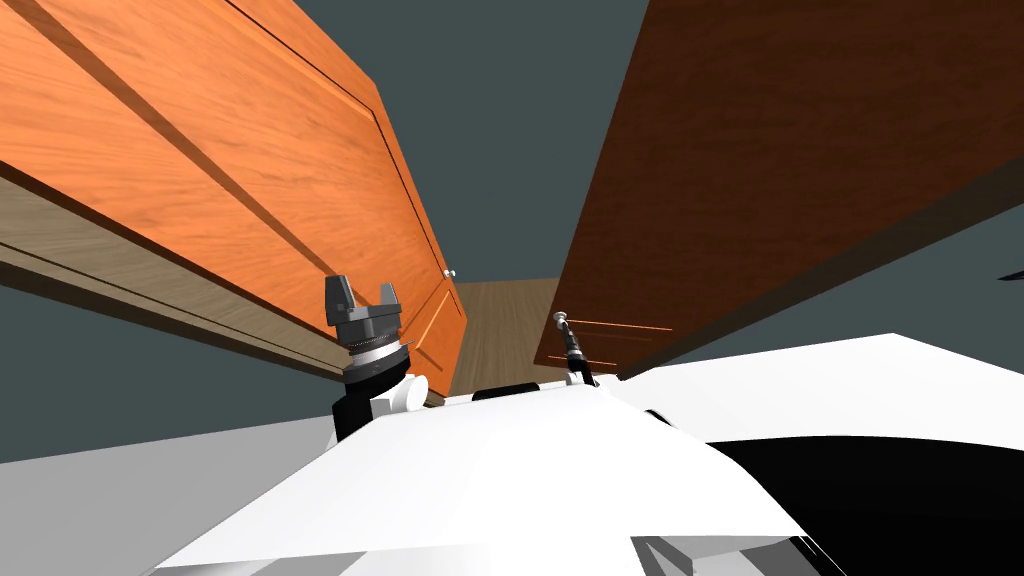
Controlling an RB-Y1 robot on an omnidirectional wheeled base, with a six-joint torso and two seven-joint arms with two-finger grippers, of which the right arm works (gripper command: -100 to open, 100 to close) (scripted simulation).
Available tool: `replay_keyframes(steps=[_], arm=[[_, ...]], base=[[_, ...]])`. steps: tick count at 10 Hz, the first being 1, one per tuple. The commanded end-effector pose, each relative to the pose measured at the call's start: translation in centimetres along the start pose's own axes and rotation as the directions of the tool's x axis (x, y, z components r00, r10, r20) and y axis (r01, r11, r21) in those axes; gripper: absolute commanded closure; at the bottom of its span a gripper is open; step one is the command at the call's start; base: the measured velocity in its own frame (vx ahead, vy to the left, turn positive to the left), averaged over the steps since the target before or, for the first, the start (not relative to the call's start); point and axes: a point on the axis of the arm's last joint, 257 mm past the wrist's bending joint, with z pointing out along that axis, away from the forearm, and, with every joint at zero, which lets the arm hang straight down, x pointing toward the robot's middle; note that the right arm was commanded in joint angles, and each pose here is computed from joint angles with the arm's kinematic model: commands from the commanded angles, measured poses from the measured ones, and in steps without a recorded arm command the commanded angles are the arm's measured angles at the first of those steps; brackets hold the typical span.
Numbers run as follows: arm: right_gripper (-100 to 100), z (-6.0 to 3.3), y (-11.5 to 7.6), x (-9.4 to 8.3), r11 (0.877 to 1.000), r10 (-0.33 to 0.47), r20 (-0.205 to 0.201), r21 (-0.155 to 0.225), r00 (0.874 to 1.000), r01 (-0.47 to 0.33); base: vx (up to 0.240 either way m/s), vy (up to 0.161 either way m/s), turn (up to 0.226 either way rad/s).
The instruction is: Push the door open
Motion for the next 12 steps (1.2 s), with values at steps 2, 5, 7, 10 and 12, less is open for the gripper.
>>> replay_keyframes(steps=[2, 5, 7, 10, 12], arm=[[-100, -0.81, -1.4, -1.4, 0.991, -0.131, -0.004, 0.001, 0.991, 0.131], [-100, -1.20, -2.0, -2.1, 0.978, -0.210, -0.006, 0.001, 0.978, 0.210], [-100, -1.99, -3.2, -3.6, 0.948, -0.319, -0.013, 0.000, 0.948, 0.319], [-100, -2.78, -4.3, -4.9, 0.901, -0.434, -0.020, -0.003, 0.901, 0.434], [-100, -3.16, -4.8, -5.6, 0.866, -0.499, -0.023, -0.005, 0.866, 0.499]], base=[[-0.014, 0.071, -0.008], [-0.005, 0.059, -0.008], [-0.009, 0.060, -0.009], [-0.006, 0.068, -0.009], [-0.008, 0.056, -0.009]])
